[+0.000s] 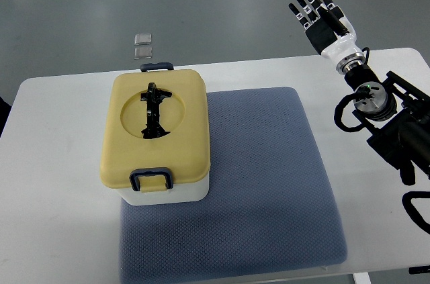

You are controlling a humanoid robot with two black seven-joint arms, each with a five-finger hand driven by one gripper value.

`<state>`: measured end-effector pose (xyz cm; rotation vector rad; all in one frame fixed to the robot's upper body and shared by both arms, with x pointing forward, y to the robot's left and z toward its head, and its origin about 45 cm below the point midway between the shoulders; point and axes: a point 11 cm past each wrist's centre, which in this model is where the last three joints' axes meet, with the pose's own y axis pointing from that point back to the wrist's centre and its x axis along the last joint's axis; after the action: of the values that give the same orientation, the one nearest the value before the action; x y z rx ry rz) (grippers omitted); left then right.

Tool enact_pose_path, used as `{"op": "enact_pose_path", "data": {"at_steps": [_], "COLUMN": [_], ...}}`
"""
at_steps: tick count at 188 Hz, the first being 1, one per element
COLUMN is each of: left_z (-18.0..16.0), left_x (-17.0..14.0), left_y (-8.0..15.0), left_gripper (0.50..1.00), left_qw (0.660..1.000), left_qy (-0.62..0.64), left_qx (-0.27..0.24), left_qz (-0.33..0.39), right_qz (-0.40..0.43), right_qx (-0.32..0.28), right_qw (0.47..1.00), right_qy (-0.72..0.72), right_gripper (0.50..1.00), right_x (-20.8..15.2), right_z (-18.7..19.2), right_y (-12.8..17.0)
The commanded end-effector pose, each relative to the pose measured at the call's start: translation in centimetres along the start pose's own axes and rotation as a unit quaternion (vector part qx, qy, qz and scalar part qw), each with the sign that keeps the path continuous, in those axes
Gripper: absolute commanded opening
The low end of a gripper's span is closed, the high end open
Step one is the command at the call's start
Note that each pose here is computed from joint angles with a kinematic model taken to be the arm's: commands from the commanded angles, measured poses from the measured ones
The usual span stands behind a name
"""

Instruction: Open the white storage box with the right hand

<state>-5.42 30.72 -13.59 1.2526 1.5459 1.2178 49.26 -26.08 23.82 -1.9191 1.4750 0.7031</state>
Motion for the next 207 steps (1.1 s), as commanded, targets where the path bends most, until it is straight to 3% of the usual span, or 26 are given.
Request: {"op": "enact_pose_path", "data": {"at_steps": [1,26,47,94,138,166,207], "left_z": [-0.1,-0.2,-0.2,-0.3,-0.4,-0.4,-0.3], "left_x": [0.2,0.2,-0.2,-0.9,-0.6,-0.9,-1.7], "left_y": [0.0,0.0,0.0,-0.1,-0.1,-0.1,-0.1], "left_gripper": [1.0,1.0,1.0,1.0,1.0,1.0,1.0], "left_qw": [1.0,1.0,1.0,1.0,1.0,1.0,1.0], "left_qy": [-0.001,-0.001,-0.002,-0.005,-0.004,-0.006,-0.01], "left_qx": [0.003,0.004,0.005,0.007,0.006,0.007,0.007], "left_qz": [0.002,0.004,-0.002,-0.014,-0.009,-0.014,-0.027], "right_qz": [-0.026,-0.086,-0.167,-0.339,-0.441,-0.466,-0.478], "right_qx": [-0.018,-0.04,-0.08,-0.173,-0.183,-0.171,-0.128], "right_qw": [0.999,0.989,0.949,0.749,0.565,0.459,0.402], "right_qy": [0.031,0.11,0.256,0.542,0.673,0.737,0.77], "right_gripper": [0.928,0.928,0.928,0.928,0.928,0.926,0.924], "right_x": [-1.2,-3.5,-7.0,-13.7,-19.0,-20.4,-22.0], "right_z": [0.6,-0.8,-1.5,0.9,1.1,1.8,4.1], "right_y": [-0.2,-0.4,-0.9,-0.7,0.3,0.4,0.1]}}
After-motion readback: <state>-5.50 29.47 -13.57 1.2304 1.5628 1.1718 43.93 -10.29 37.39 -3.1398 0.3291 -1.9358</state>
